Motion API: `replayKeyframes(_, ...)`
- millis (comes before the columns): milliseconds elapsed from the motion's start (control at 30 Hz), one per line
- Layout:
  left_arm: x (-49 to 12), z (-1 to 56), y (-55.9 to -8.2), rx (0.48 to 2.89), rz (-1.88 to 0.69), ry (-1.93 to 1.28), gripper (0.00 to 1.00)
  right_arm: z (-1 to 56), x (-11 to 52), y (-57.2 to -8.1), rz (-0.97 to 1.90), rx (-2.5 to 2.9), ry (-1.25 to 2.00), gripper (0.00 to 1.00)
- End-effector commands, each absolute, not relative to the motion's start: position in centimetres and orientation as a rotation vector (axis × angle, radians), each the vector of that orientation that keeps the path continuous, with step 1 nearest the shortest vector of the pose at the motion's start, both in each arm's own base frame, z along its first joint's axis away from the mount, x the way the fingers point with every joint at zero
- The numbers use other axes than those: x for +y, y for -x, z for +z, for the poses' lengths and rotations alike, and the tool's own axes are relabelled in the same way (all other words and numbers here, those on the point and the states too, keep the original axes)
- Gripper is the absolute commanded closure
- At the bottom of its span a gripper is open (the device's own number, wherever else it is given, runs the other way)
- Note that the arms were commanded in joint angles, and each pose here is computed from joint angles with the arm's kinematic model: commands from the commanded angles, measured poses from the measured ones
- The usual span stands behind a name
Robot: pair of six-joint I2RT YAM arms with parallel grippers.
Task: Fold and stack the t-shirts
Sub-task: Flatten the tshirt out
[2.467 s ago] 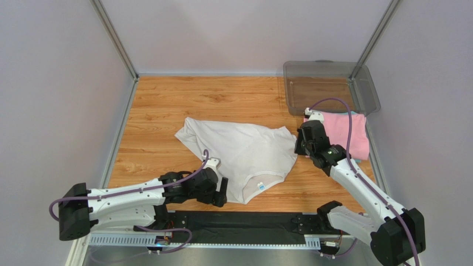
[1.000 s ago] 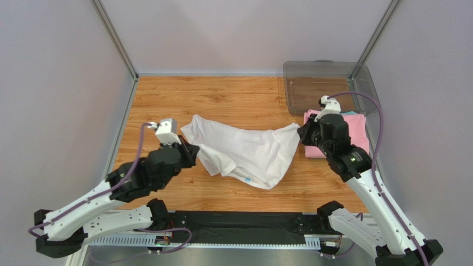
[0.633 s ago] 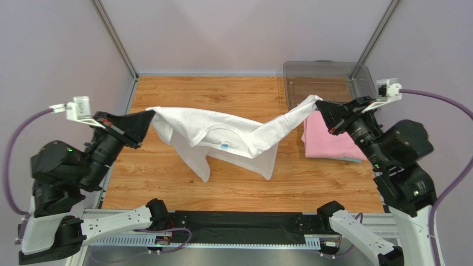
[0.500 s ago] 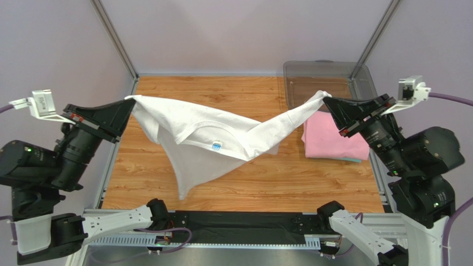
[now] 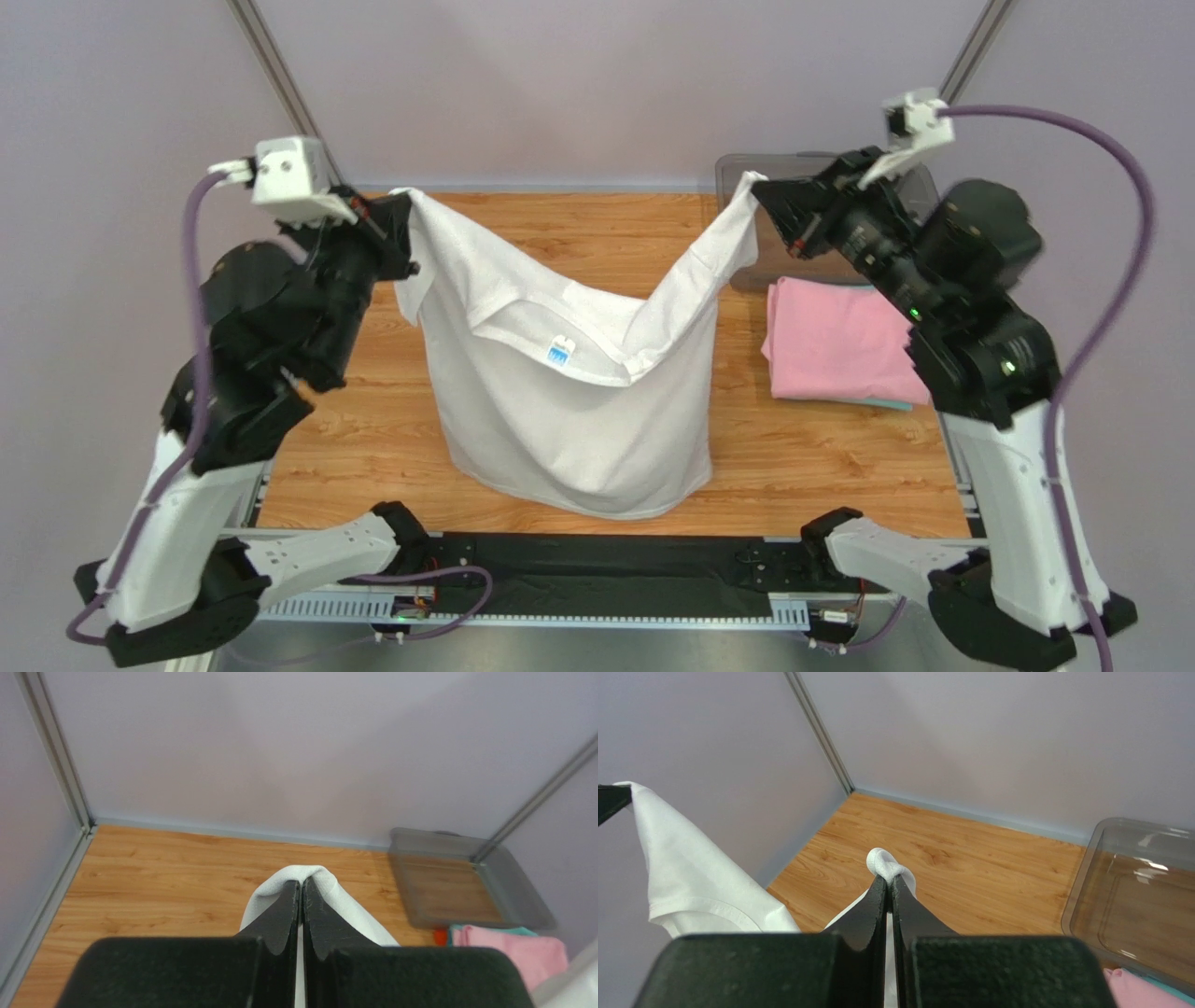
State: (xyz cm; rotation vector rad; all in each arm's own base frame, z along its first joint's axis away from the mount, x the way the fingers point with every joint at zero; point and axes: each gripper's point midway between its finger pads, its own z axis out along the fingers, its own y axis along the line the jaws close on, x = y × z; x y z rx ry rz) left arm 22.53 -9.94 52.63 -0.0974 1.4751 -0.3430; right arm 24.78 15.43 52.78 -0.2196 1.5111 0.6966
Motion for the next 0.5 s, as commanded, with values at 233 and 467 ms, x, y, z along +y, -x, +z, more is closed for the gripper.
replayKeyframes(233, -12.6, 46.5, -40.4, 1.787, -0.522, 0.103, 1.0, 54.1, 15.1, -41.2, 0.466, 1.498, 0.138, 1.0)
replayKeyframes(467, -10.5, 56.9, -38.3, 1.576, -0.601, 0.044, 1.0, 58.7, 15.6, -41.7, 0.534, 1.41, 0.149, 1.0)
